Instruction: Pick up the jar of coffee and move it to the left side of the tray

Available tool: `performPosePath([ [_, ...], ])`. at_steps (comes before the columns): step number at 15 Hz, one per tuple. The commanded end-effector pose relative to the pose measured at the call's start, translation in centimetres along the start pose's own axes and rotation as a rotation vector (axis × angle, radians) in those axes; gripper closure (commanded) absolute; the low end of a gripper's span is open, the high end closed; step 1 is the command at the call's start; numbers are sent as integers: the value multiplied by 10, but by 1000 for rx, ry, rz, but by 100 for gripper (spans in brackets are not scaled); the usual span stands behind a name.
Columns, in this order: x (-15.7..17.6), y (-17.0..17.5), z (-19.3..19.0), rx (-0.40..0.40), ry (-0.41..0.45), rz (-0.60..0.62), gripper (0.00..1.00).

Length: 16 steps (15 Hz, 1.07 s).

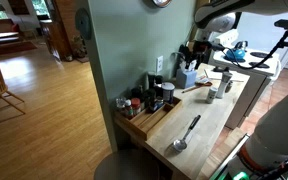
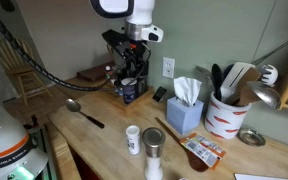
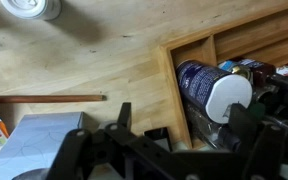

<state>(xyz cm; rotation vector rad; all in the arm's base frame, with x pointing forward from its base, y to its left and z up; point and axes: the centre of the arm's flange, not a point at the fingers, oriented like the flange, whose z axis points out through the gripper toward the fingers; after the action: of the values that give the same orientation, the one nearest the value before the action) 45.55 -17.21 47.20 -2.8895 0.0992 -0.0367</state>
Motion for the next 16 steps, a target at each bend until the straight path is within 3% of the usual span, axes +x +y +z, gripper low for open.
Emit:
performPosePath([
  [1,0,0,0,0,0,0,0],
  [6,0,0,0,0,0,0,0],
  [12,-3,-92,-3,-92,40,-132,0],
  [16,-5,-145,6,-118,82,-156,0],
])
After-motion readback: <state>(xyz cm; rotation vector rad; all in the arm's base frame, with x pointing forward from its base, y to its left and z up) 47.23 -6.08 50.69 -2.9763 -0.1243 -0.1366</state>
